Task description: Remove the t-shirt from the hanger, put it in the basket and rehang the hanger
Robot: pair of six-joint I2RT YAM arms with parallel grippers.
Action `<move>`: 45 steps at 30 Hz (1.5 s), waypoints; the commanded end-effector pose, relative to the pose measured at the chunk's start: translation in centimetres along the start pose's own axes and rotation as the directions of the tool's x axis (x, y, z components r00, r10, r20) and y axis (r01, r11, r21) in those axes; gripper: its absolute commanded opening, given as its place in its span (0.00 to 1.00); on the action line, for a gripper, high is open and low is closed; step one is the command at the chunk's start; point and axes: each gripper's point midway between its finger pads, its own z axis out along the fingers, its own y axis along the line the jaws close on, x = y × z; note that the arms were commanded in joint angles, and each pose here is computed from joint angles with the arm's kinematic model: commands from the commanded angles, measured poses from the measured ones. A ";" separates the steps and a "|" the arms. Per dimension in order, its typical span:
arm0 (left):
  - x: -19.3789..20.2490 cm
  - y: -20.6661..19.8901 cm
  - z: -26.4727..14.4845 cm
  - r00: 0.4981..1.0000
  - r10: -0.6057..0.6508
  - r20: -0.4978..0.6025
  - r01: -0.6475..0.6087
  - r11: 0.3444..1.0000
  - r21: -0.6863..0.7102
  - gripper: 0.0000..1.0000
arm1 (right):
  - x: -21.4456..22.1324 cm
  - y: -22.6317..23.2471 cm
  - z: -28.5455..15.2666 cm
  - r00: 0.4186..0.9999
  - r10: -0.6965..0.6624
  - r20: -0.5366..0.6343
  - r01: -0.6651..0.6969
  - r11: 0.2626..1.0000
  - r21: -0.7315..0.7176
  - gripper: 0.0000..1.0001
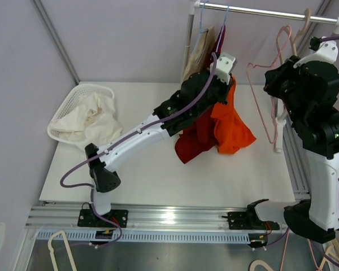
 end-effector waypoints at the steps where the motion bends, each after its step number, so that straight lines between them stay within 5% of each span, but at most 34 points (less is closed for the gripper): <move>1: 1.6 -3.4 -4.0 0.993 -0.047 -0.108 0.066 0.982 0.178 0.01 | -2.9 -0.3 2.0 0.992 -0.069 0.104 0.063 0.996 0.061 0.00; 6: -3.4 -3.8 -8.4 0.996 -0.009 -0.090 0.035 0.959 0.283 0.01 | -3.9 0.6 5.5 0.980 -0.138 0.145 0.135 0.990 0.035 0.00; 10: -10.6 -2.3 -12.5 0.999 0.006 0.046 -0.019 0.953 0.302 0.01 | -4.7 1.9 7.8 0.966 -0.158 0.206 0.173 0.983 -0.057 0.00; 15: -18.6 4.6 -16.5 0.974 -0.002 0.229 -0.032 0.989 0.144 0.04 | -5.5 1.6 9.7 0.947 -0.188 0.259 0.210 0.976 -0.059 0.00; 17: -22.5 10.8 -19.3 0.936 0.004 0.352 -0.001 1.000 -0.009 0.03 | -6.7 1.8 10.5 0.932 -0.193 0.306 0.220 0.974 -0.056 0.00; 18: -20.2 10.9 -17.7 0.955 0.007 0.295 -0.004 1.000 -0.013 0.03 | -6.7 1.8 10.5 0.932 -0.193 0.306 0.220 0.974 -0.058 0.00; 20: -24.2 14.4 -21.0 0.897 0.045 0.439 0.013 0.992 -0.128 0.02 | -7.1 1.6 11.3 0.929 -0.195 0.314 0.221 0.974 -0.049 0.00; 26: -27.5 22.8 -23.5 0.822 0.176 0.542 0.050 0.925 -0.376 0.01 | -7.2 0.7 14.0 0.936 -0.188 0.297 0.207 0.978 -0.033 0.00; 37: -29.1 32.1 -22.2 0.760 0.386 0.523 0.008 0.799 -0.601 0.01 | -6.0 -1.4 18.8 0.947 -0.188 0.261 0.195 0.981 0.000 0.00; 44: -24.8 41.6 -23.7 0.817 0.409 0.407 0.058 0.644 -0.763 0.01 | -3.3 -3.5 22.1 0.958 -0.209 0.198 0.206 0.978 0.036 0.00; 45: -21.6 43.8 -22.9 0.856 0.374 0.355 0.056 0.617 -0.785 0.01 | -3.0 -3.7 22.3 0.960 -0.205 0.193 0.202 0.979 0.038 0.00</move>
